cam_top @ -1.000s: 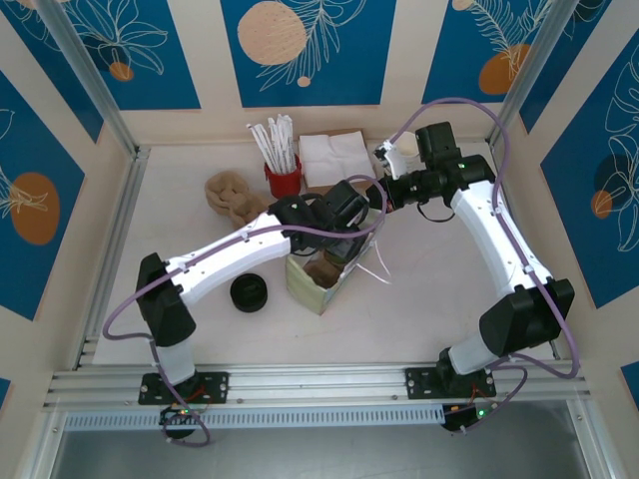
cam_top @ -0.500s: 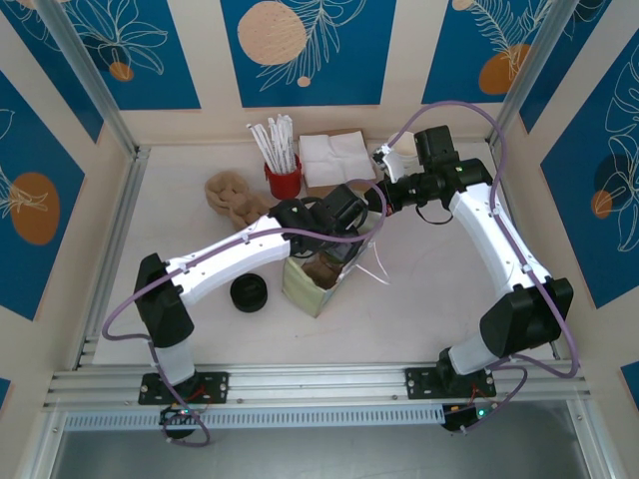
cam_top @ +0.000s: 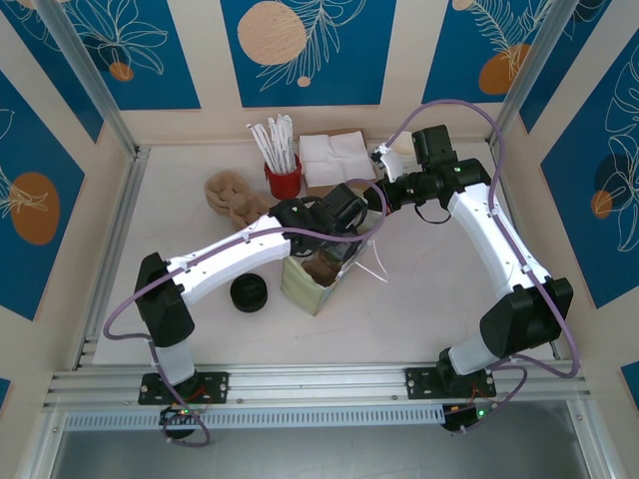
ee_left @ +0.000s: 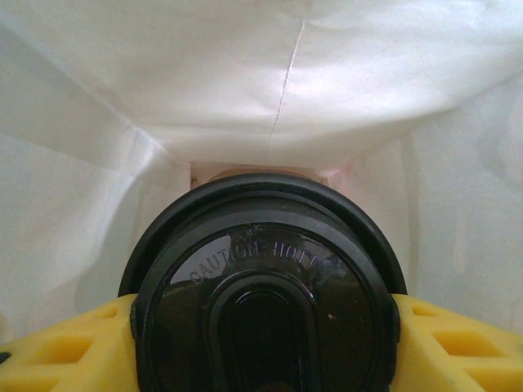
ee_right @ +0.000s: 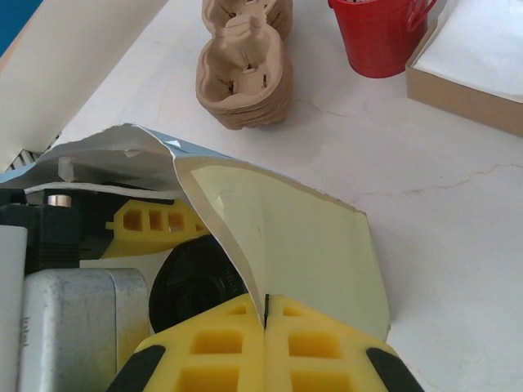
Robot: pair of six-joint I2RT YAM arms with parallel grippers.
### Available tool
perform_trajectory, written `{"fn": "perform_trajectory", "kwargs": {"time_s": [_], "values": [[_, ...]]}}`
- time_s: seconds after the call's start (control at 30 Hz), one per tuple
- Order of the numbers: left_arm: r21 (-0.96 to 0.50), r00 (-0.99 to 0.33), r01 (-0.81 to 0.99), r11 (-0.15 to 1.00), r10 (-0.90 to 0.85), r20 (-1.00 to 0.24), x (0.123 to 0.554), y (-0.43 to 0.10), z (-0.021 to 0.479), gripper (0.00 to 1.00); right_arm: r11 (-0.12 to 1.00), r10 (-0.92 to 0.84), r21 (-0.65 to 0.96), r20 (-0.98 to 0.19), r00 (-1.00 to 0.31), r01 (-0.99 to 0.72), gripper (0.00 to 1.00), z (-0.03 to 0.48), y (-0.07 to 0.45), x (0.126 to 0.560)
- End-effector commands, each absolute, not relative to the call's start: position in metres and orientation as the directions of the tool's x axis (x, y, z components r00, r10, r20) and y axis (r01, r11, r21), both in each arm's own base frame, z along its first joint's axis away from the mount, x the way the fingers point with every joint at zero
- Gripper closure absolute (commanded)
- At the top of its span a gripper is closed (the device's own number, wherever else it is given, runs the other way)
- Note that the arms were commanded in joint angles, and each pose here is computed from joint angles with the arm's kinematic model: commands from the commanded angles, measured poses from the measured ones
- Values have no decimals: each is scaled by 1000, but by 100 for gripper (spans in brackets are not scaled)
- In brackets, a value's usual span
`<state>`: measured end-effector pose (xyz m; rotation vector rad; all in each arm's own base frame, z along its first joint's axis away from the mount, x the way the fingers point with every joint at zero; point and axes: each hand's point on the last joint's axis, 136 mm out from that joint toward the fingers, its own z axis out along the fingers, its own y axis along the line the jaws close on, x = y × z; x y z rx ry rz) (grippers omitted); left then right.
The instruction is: Pack the takeout coffee
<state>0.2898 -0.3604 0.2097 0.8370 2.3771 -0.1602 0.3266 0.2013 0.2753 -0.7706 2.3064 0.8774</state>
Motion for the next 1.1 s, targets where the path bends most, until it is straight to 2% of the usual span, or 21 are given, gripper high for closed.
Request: {"fn": "perform_trajectory", "kwargs": {"time_s": [0.0,0.3,0.53,0.7,1.07], "values": [[73,-597,639,765,554,-580,295,-381,189,39,418,-302,462,-742,-599,-782,100,331,239,286],[38,-616,623,781,520,-592,302,-382,189,38,472,-247,532,-685,-685,-703,100,326,239,303],[5,-626,604,797,479,-615,309,-371,198,38,551,-171,563,-646,-744,-616,100,318,221,336],[-15,-645,582,813,449,-619,310,-360,196,38,597,-182,548,-618,-765,-586,100,310,213,353],[-68,-670,521,851,359,-650,331,-347,204,38,607,-173,572,-582,-794,-551,100,298,204,358]]}}
